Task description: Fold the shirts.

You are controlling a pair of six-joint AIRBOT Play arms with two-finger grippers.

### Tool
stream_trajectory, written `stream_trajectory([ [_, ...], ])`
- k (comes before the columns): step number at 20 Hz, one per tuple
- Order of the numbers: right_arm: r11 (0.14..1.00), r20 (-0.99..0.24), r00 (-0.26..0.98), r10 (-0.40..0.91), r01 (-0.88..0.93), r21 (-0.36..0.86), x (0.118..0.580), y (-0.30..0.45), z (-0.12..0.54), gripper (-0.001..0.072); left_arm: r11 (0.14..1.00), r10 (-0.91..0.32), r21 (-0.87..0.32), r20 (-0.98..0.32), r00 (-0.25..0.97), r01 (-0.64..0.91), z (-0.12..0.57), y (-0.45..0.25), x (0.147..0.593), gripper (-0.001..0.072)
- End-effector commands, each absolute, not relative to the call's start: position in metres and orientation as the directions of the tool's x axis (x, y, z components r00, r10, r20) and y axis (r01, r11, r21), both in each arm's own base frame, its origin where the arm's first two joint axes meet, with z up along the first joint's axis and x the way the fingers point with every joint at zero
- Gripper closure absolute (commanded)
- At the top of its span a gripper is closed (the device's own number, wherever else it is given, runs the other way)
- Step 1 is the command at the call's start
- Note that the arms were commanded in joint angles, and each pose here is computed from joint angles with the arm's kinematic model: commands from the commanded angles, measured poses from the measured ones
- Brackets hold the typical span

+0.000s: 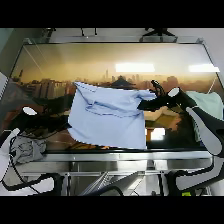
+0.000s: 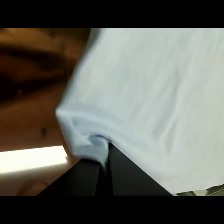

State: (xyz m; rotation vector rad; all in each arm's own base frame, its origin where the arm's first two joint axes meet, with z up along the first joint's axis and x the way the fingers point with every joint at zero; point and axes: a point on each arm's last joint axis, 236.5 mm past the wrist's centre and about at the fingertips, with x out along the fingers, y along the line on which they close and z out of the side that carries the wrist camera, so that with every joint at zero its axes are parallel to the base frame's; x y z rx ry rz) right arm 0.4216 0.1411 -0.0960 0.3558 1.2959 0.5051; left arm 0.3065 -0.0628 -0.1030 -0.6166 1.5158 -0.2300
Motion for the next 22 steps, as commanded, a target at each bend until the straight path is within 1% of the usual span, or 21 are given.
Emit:
stream_trajectory([
  [1, 0.827, -0.800, 0.209, 0.562, -0.159, 0.539, 0.425, 0.145, -0.085, 0.0211, 0.827, -0.515, -0.516, -0.855, 0.070, -0.223, -0.099, -0.063, 0.310, 0.0692],
  [6, 0.813, -0.780, 0.230, 0.582, -0.174, 0.555, 0.426, 0.150, -0.067, 0.0212, 0.850, -0.488, -0.485, -0.872, 0.036, -0.206, -0.104, -0.056, 0.302, 0.0692],
  [7, 0.813, -0.781, 0.229, 0.582, -0.174, 0.555, 0.426, 0.151, -0.068, 0.0231, 0.850, -0.488, -0.485, -0.872, 0.036, -0.206, -0.104, -0.056, 0.302, 0.0692],
  [8, 0.814, -0.782, 0.227, 0.581, -0.174, 0.554, 0.426, 0.152, -0.070, 0.0389, 0.850, -0.489, -0.485, -0.872, 0.035, -0.206, -0.104, -0.056, 0.302, 0.0692],
  [9, 0.818, -0.783, 0.235, 0.575, -0.171, 0.549, 0.429, 0.152, -0.073, 0.0486, 0.850, -0.488, -0.485, -0.872, 0.036, -0.206, -0.104, -0.056, 0.302, 0.0692],
  [14, 0.814, -0.783, 0.225, 0.580, -0.132, 0.565, 0.431, 0.153, -0.091, 0.0491, 0.850, -0.490, -0.485, -0.871, 0.033, -0.204, -0.104, -0.056, 0.301, 0.0692],
  [15, 0.815, -0.784, 0.224, 0.579, -0.132, 0.565, 0.431, 0.153, -0.091, 0.0620, 0.852, -0.490, -0.486, -0.871, 0.033, -0.194, -0.104, -0.056, 0.301, 0.0692],
  [16, 0.816, -0.783, 0.229, 0.578, -0.131, 0.564, 0.432, 0.153, -0.091, 0.0695, 0.853, -0.489, -0.486, -0.871, 0.033, -0.190, -0.104, -0.056, 0.301, 0.0692],
  [18, 0.820, -0.782, 0.248, 0.571, -0.129, 0.558, 0.438, 0.150, -0.089, 0.0696, 0.854, -0.488, -0.486, -0.872, 0.034, -0.184, -0.103, -0.056, 0.301, 0.0692],
  [20, 0.826, -0.772, 0.306, 0.557, -0.113, 0.552, 0.451, 0.132, -0.073, 0.0698, 0.865, -0.474, -0.475, -0.879, 0.047, -0.161, -0.100, -0.047, 0.307, 0.0693],
  [22, 0.852, -0.767, 0.410, 0.494, -0.054, 0.520, 0.464, 0.085, -0.039, 0.0698, 0.905, -0.394, -0.403, -0.915, 0.085, -0.136, -0.088, -0.015, 0.325, 0.0693],
])
